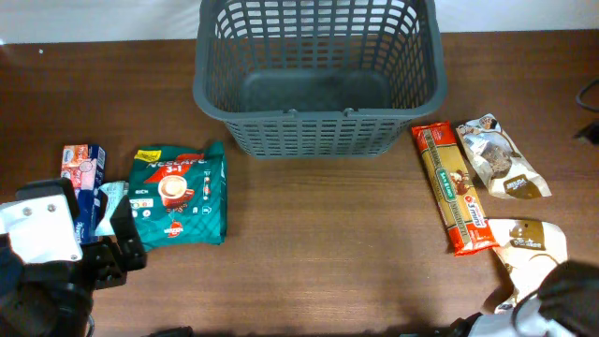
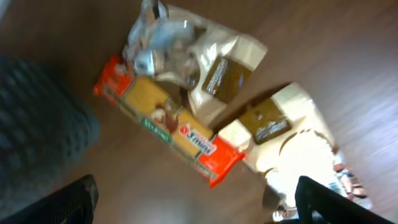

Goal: Pack container

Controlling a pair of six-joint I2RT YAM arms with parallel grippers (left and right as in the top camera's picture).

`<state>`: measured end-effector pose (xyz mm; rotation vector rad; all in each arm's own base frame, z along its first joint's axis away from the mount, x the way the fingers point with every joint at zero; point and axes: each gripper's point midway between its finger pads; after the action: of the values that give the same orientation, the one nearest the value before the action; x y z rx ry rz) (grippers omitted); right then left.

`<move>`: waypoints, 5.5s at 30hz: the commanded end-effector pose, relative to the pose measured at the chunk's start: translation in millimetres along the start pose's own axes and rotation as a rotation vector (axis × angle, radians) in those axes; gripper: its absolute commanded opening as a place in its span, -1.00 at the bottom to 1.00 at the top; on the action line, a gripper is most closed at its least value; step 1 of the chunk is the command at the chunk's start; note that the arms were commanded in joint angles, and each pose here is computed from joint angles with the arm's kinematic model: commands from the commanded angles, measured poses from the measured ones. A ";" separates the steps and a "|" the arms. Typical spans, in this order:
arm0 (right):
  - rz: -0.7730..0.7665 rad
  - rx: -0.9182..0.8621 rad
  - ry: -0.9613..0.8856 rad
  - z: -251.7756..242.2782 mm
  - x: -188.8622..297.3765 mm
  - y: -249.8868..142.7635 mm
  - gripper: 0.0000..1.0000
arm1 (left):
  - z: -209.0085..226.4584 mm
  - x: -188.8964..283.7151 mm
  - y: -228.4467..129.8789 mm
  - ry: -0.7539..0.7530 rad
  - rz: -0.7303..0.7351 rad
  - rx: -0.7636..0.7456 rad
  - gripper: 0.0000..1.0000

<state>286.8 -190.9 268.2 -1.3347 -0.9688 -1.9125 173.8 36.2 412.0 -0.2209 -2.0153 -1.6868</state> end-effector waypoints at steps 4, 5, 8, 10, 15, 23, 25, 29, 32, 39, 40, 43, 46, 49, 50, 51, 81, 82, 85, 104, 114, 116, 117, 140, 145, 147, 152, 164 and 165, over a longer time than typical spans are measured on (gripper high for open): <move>0.021 0.037 0.083 8.7 -9.5 3.4 0.98 | 1.7 -1.2 5.2 0.013 -0.015 -0.020 0.19; 0.015 0.039 0.082 9.6 -7.1 2.8 0.98 | 1.5 -2.8 6.3 0.013 -0.015 -0.024 0.16; -0.017 0.048 0.088 14.4 3.7 0.5 0.98 | 0.7 -15.1 6.1 0.016 0.007 -0.047 0.17; -0.048 0.057 0.092 18.9 14.2 -2.1 0.98 | 0.4 -29.1 1.5 0.021 0.047 -0.050 0.18; -0.149 0.092 0.106 34.5 48.2 -13.6 0.98 | -2.8 -72.9 -5.4 0.030 0.162 -0.041 0.68; -0.387 0.185 0.161 74.6 122.9 -56.0 0.98 | -40.2 -143.3 -8.2 -0.141 0.290 -0.004 1.00; -0.434 0.205 0.168 82.0 136.6 -67.1 0.98 | -47.7 -157.5 -14.3 -0.175 0.335 0.019 1.00; -0.537 0.246 0.154 91.9 162.5 -88.7 0.98 | -62.2 -184.2 -48.4 -0.222 0.534 0.150 1.00; -0.578 0.252 0.150 95.3 172.0 -95.5 0.98 | -74.1 -190.0 -80.4 -0.263 0.720 0.235 1.00; -0.596 0.259 0.146 96.9 176.2 -100.3 0.98 | -62.2 -198.1 -136.7 -0.184 1.013 0.213 1.00; -0.594 0.259 0.147 96.7 175.7 -99.8 0.98 | -58.4 -197.8 -140.3 -0.169 1.028 0.192 1.00; -0.587 0.256 0.148 96.3 174.3 -98.9 0.98 | -35.5 -196.1 -150.1 -0.054 1.063 0.111 1.00; -0.561 0.245 0.152 95.6 170.3 -102.1 0.98 | -18.8 -191.3 -154.2 0.032 1.082 0.059 0.99; -0.563 0.262 0.147 95.7 170.5 -102.3 0.98 | -3.5 -190.9 -155.9 0.108 1.082 0.008 0.99; -0.568 0.282 0.141 96.0 171.4 -103.4 0.98 | -0.3 -192.0 -156.2 0.125 1.078 -0.002 0.99; -0.571 0.292 0.138 96.2 171.9 -103.9 0.98 | 1.3 -193.8 -156.9 0.132 1.074 -0.007 0.99; -0.469 0.251 0.157 85.5 145.5 -75.5 0.98 | -6.7 -241.2 -160.4 0.171 0.919 0.185 0.99; -0.463 0.249 0.158 84.9 143.8 -74.0 0.98 | -7.4 -242.6 -159.5 0.174 0.912 0.202 0.99; -0.440 0.240 0.162 82.5 137.4 -68.1 0.98 | -8.0 -246.3 -156.9 0.174 0.893 0.214 0.99; -0.330 0.192 0.051 42.0 89.3 -15.0 0.98 | -8.6 -251.9 -152.5 0.153 0.867 0.182 0.99; -0.256 0.247 0.055 41.1 79.2 -25.9 0.98 | -9.1 -254.3 -150.6 0.146 0.855 0.175 0.99; -0.263 0.269 0.054 43.2 83.3 -30.2 0.98 | -9.1 -254.6 -150.3 0.146 0.853 0.175 0.99; -0.273 0.286 0.054 45.2 87.1 -33.3 0.98 | -9.1 -255.0 -150.0 0.145 0.851 0.175 0.99; -0.717 0.457 -0.016 92.1 199.3 -114.4 0.98 | -11.8 -267.6 -138.6 0.112 0.786 0.144 0.98; -0.714 0.456 -0.016 92.0 198.8 -115.0 0.98 | -12.0 -268.0 -138.1 0.111 0.783 0.144 0.99; -0.686 0.447 -0.009 91.4 194.3 -120.3 0.98 | -12.0 -268.1 -138.0 0.109 0.783 0.141 0.99; -0.620 0.492 0.022 96.5 179.4 -132.0 0.98 | -12.1 -268.9 -137.3 0.101 0.780 0.121 0.98; -0.324 0.814 0.107 111.7 78.3 -184.0 0.98 | -13.0 -272.6 -133.5 0.080 0.760 0.085 0.98; -0.329 0.836 0.117 113.8 74.3 -188.2 0.98 | -13.0 -273.2 -132.9 0.078 0.757 0.080 0.99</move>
<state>178.5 -6.7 331.3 -0.6421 -1.6881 -1.5412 355.2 48.8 171.1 -0.7310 -1.6432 -1.0766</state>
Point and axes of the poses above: each gripper's point midway between its finger pads, its own x axis back along the fingers, its own z axis along the line the jaws close on, y = z × x, and after that the axes turned 11 degrees about x, right-handed
